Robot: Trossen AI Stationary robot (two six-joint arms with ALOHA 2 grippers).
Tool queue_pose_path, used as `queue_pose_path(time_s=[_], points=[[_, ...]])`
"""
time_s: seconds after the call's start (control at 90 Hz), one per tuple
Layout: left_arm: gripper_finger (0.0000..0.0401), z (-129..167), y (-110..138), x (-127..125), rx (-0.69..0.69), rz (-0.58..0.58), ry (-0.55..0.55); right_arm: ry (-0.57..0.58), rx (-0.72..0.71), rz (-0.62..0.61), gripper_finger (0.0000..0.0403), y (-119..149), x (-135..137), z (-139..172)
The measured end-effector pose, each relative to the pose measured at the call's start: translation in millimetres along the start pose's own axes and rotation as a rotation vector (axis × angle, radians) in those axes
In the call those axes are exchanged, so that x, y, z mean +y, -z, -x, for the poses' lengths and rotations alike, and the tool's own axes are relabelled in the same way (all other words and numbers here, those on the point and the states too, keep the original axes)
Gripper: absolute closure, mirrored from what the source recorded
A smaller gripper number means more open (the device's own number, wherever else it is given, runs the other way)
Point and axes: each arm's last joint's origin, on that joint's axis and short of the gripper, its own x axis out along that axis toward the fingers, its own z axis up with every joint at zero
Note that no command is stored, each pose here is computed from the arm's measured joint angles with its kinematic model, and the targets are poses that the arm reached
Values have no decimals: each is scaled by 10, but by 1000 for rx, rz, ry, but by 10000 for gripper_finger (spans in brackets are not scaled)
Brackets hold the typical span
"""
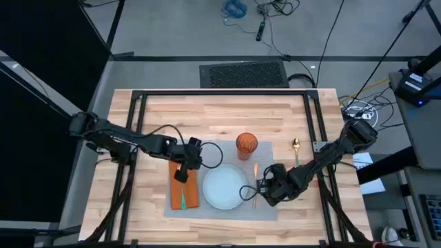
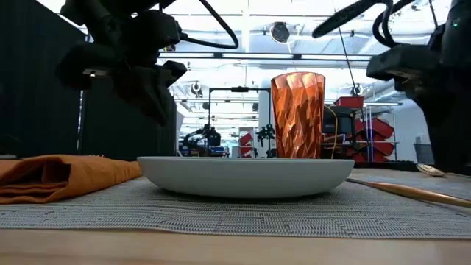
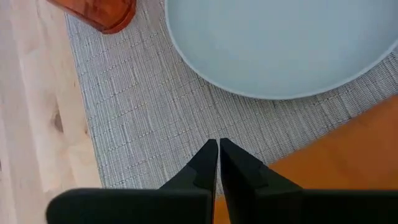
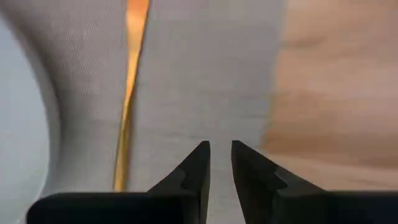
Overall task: Set table place
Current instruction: Put the green spoon to the right of the gold table knife on the gray placemat
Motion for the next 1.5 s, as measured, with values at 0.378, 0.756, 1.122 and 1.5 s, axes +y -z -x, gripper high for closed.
queue_pose_path(time_s=[0.378, 0.756, 1.122, 1.5], points=[[398, 0, -4, -10, -1, -3, 2, 329, -100, -14, 338, -416, -284, 219], [398, 1, -4, -17, 0, -4, 4, 449, -87, -79, 243, -689, -456, -57], [398, 5, -6, -84, 15, -26, 22, 442, -117, -185, 265, -745, -648, -315], [398, 5, -22, -78, -2, -25, 16, 282, -59, -239, 285, -785, -795, -322]])
